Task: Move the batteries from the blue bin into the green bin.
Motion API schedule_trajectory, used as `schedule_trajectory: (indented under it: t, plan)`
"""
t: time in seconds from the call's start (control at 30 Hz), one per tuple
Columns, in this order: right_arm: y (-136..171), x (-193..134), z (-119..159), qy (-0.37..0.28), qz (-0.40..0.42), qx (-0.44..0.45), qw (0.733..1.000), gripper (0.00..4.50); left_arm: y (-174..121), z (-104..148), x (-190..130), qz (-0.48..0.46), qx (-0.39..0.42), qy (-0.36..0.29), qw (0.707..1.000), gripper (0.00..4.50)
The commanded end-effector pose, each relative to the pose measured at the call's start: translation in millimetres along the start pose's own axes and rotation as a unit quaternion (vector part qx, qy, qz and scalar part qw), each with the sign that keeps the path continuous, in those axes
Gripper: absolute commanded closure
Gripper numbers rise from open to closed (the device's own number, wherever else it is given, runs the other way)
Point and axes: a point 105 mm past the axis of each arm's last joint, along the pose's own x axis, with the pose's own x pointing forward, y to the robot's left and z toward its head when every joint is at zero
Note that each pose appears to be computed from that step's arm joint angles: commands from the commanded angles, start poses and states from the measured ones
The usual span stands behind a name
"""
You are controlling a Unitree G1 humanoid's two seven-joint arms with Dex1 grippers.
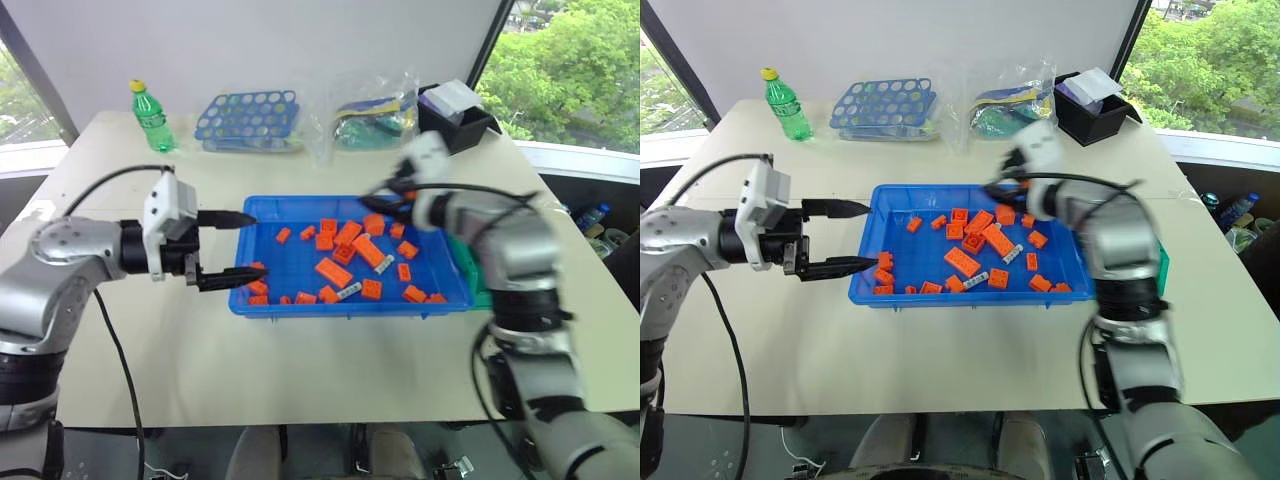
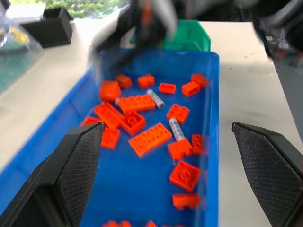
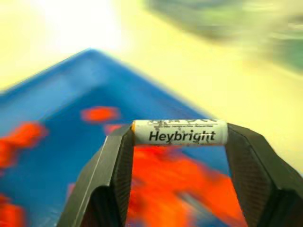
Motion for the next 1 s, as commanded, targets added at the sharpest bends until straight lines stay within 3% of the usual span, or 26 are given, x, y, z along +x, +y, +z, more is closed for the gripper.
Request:
schedule_trajectory:
  t: [0.03, 0.17, 0.3, 0.37, 0.47, 0.5, 0.67, 0.77, 0.87, 1.0]
  plan:
    - [-33.5, -44.5, -12.1, 0.009, -0.077, 0.027, 0.997, 2.26, -3.5, 10.3, 6.4, -0.006, 0.024, -0.017, 1.000, 0.00]
    - [-60.2, -76.1, -37.6, 0.037, -0.143, 0.055, 0.988, 2.26, -1.3, 11.4, 12.7, -0.011, 0.025, -0.026, 0.999, 0.00]
    - [-68.6, -81.5, -52.7, 0.048, -0.162, 0.071, 0.983, 2.26, 1.1, 14.6, 17.8, -0.020, 0.031, -0.033, 0.999, 0.00]
    - [-72.5, -79.3, -56.6, 0.046, -0.170, 0.080, 0.981, 1.23, 3.6, 16.9, 20.1, -0.023, 0.034, -0.037, 0.998, 0.00]
    - [-76.5, -76.4, -50.5, 0.037, -0.170, 0.069, 0.982, 0.10, 5.8, 18.9, 21.5, -0.024, 0.036, -0.039, 0.998, 0.00]
    - [-75.7, -75.5, -45.7, 0.032, -0.162, 0.061, 0.984, 0.10, 6.0, 19.5, 21.7, -0.025, 0.037, -0.039, 0.998, 0.00]
    - [-42.1, -58.0, -6.5, 0.000, -0.027, -0.016, 1.000, 0.10, 3.7, 21.9, 21.7, -0.031, 0.039, -0.038, 0.998, 0.00]
    - [-4.4, -34.9, 5.7, 0.008, 0.087, -0.063, 0.994, 0.10, 2.3, 21.9, 21.9, -0.033, 0.040, -0.037, 0.998, 0.00]
    - [47.2, -12.5, 4.8, 0.030, 0.231, -0.121, 0.965, 0.10, 0.2, 21.3, 22.3, -0.034, 0.040, -0.036, 0.998, 0.00]
    - [76.6, 8.5, -14.7, 0.074, 0.322, -0.201, 0.922, 0.10, -3.4, 22.3, 22.6, -0.034, 0.043, -0.036, 0.998, 0.00]
